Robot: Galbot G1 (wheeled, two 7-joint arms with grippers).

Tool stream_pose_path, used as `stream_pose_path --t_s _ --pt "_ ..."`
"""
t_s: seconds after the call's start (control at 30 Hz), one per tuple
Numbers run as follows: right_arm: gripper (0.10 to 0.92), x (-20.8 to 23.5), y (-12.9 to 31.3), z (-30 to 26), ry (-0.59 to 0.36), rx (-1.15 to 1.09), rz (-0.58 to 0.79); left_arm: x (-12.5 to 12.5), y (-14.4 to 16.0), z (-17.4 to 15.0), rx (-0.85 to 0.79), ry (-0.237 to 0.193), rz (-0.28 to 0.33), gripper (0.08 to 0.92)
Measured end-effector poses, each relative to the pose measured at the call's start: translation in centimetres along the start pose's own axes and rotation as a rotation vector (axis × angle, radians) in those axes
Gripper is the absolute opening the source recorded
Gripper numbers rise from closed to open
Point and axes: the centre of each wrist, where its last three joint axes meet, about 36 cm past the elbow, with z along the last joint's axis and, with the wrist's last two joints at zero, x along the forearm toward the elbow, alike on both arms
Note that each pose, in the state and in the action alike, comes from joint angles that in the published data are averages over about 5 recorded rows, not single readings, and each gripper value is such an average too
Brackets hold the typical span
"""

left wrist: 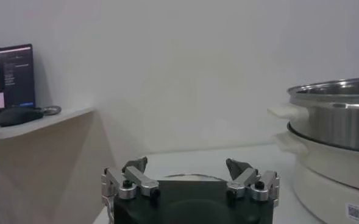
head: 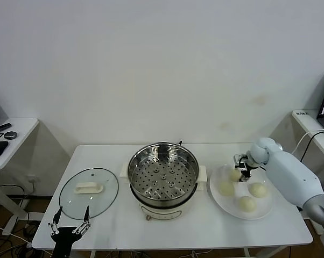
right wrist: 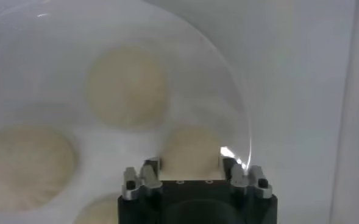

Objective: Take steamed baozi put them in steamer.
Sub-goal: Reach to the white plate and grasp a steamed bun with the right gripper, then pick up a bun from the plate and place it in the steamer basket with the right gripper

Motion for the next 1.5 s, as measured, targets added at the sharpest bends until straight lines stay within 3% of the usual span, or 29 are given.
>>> stream_pose_path --t_s 0.13,0.33,0.63,0.9,1.2,1.5 --pt "0.456 0.8 -0.3 0.0 -0.005 0.000 0.010 0.0 0.0 -0.1 -0.001 -0.002 0.001 0.823" --pt "0.450 4.0 -1.4 0.1 -0.039 0.008 0.040 0.1 0.0 -0.3 -0.004 -0.005 0.008 0.823" --pt "0.450 13.8 -5.3 -2.7 -0.155 0.111 0.143 -0.4 0.2 -1.1 -0.009 -0.023 0.025 0.823" --pt "0.452 21.3 -8.7 -9.7 -0.311 0.327 0.210 -0.8 0.4 -1.9 -0.015 -0.045 0.032 0.823" --pt "0.458 21.5 -9.7 -20.8 -0.399 0.671 0.148 -0.6 0.9 -2.9 -0.018 -0.059 0.018 0.823" --pt "0.484 18.5 -9.4 -28.9 -0.387 1.013 0.103 -0.1 1.6 -3.8 -0.030 -0.073 -0.006 0.823"
